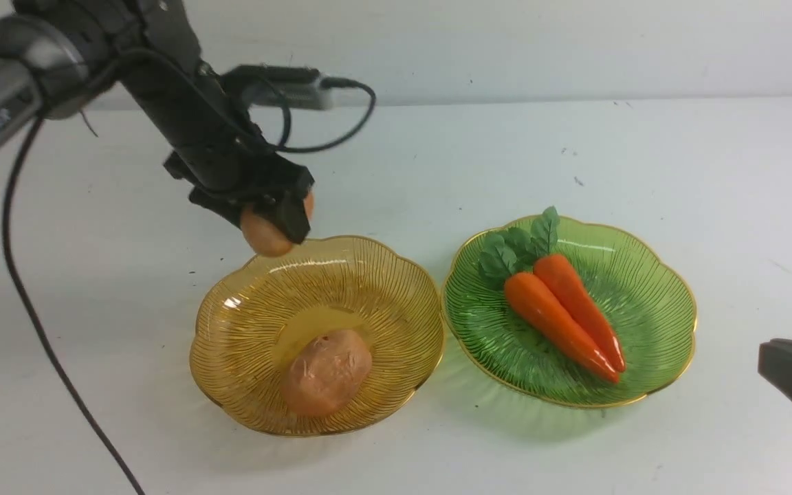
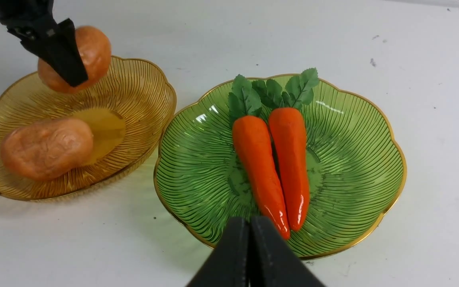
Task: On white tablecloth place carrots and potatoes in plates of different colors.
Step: 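Put the potatoes from the left side into the left plate with the left gripper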
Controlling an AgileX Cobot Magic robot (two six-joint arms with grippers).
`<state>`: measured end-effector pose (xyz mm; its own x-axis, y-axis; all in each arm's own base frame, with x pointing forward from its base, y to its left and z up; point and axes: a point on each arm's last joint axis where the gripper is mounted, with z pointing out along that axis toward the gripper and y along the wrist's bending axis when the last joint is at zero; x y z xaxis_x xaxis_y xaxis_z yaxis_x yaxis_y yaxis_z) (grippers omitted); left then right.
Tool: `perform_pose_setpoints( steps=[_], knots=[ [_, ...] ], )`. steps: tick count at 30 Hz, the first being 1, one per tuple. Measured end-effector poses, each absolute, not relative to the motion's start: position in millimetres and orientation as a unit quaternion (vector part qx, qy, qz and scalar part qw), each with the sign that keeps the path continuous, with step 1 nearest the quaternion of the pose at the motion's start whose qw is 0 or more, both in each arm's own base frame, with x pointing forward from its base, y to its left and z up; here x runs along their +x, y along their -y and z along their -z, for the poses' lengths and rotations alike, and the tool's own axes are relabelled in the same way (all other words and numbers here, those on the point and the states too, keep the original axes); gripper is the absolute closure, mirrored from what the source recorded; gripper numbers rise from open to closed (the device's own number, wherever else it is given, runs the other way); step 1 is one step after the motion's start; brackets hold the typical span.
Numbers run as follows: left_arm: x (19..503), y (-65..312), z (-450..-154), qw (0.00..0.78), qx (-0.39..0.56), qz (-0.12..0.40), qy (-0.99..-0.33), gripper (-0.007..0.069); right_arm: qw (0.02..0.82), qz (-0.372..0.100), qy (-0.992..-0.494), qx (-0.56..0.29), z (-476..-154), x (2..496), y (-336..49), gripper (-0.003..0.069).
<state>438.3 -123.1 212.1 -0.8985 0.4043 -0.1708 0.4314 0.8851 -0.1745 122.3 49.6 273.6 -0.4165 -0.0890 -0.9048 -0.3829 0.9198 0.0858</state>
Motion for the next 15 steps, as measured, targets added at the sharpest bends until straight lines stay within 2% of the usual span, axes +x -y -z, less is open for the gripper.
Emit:
perform_pose_setpoints(
  steps=[2,4,9,10,12,15],
  knots=[
    [438.9,121.8,-210.5,0.064,0.210,0.095,-0.971,-0.0031,0.521,-0.141,-0.830,-0.142,-273.6,122.3,-49.6,0.0674],
    [438.6,120.8,-212.6,0.065,0.203,0.091,-0.973,-0.0056,0.521,-0.141,-0.830,-0.142,-273.6,122.3,-49.6,0.0674],
    [433.5,117.8,-236.9,0.090,0.181,0.084,-0.976,-0.0036,0.521,-0.141,-0.830,-0.142,-273.6,122.3,-49.6,0.0674],
    [430.5,117.0,-248.1,0.102,0.179,0.084,-0.975,-0.0006,0.521,-0.141,-0.830,-0.142,-273.6,122.3,-49.6,0.0674],
    [422.1,115.0,-275.7,0.132,0.177,0.086,-0.971,0.0109,0.518,-0.142,-0.831,-0.143,-273.0,122.0,-49.8,0.0674],
    [402.5,110.3,-323.7,0.186,0.176,0.090,-0.963,0.0338,0.506,-0.144,-0.837,-0.152,-275.3,119.9,-50.6,0.0674]
  ],
)
